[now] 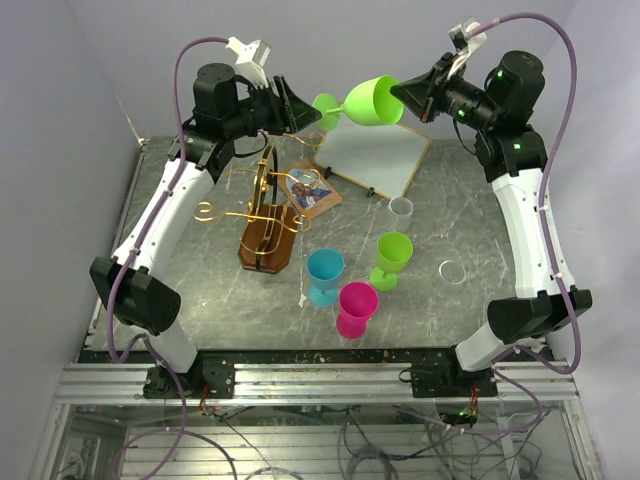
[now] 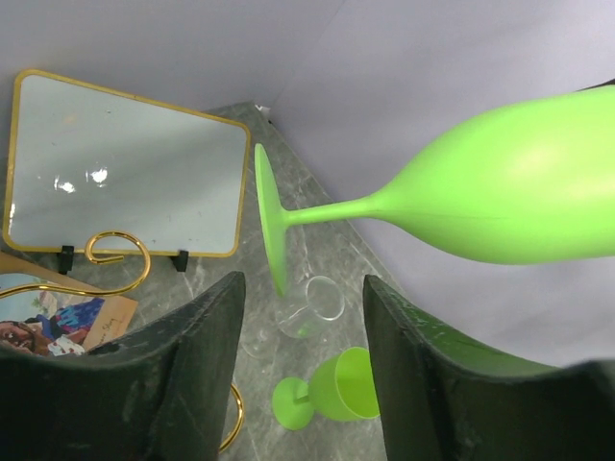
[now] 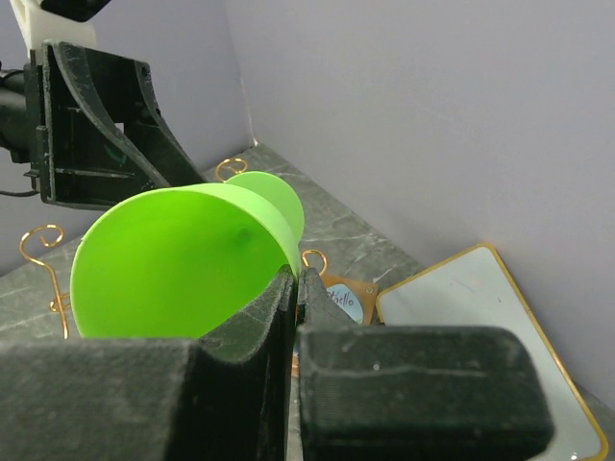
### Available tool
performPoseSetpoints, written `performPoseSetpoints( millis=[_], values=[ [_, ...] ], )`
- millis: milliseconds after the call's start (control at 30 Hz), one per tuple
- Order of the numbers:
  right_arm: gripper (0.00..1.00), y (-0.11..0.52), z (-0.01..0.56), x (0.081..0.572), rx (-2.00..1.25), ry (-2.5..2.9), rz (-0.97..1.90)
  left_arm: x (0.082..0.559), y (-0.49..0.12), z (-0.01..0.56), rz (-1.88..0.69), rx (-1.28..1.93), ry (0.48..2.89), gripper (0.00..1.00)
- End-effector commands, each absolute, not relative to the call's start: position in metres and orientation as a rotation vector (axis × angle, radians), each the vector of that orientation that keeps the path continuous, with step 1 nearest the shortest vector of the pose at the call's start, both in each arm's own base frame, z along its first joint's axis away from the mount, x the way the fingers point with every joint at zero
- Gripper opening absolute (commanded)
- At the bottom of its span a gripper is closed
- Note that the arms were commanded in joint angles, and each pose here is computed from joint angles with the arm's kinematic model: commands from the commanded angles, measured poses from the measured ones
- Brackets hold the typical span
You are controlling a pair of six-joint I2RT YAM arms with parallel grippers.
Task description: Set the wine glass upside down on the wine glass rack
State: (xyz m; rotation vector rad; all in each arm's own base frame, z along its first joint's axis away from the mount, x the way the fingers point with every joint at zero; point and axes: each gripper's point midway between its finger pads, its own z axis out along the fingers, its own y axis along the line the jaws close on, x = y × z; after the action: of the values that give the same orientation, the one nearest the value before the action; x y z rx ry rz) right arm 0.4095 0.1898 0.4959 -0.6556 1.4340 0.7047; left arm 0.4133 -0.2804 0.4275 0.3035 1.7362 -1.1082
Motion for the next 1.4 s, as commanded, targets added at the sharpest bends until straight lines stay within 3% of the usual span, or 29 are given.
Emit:
performPoseSetpoints(
  millis=[0,100,400,600,933,1067,1200,1367],
  values=[
    [0.0,0.194,0.51,0.401,-0.686,1.387,0.718,0.413,-0.288,0.429,-1.158,0.315,1.717,0.57],
    [0.0,0.196,0.509,0.398,-0.698,1.388,0.734,0.415,-0.292,0.424,-1.177,0.319,1.728,0.52],
    [0.0,0.195,0.51,0.394,-0.711,1.384,0.725,0.419,-0.294,0.422,-1.185,0.311,1.721,0.52],
    [0.0,0.194,0.509,0.394,-0.711,1.385,0.715,0.415,-0.294,0.425,-1.198,0.328,1.708,0.32],
    [0.0,0.197,0.504,0.392,-0.718,1.387,0.744,0.41,-0.297,0.424,-1.241,0.33,1.71,0.25],
    [0.0,0.197,0.503,0.391,-0.725,1.385,0.739,0.407,-0.298,0.425,-1.279,0.312,1.715,0.08],
    [0.01,0.193,0.497,0.394,-0.718,1.399,0.708,0.406,-0.294,0.428,-1.279,0.297,1.711,0.07],
    [0.4,0.188,0.494,0.392,-0.735,1.411,0.656,0.413,-0.268,0.438,-1.221,0.263,1.69,0.07]
  ],
)
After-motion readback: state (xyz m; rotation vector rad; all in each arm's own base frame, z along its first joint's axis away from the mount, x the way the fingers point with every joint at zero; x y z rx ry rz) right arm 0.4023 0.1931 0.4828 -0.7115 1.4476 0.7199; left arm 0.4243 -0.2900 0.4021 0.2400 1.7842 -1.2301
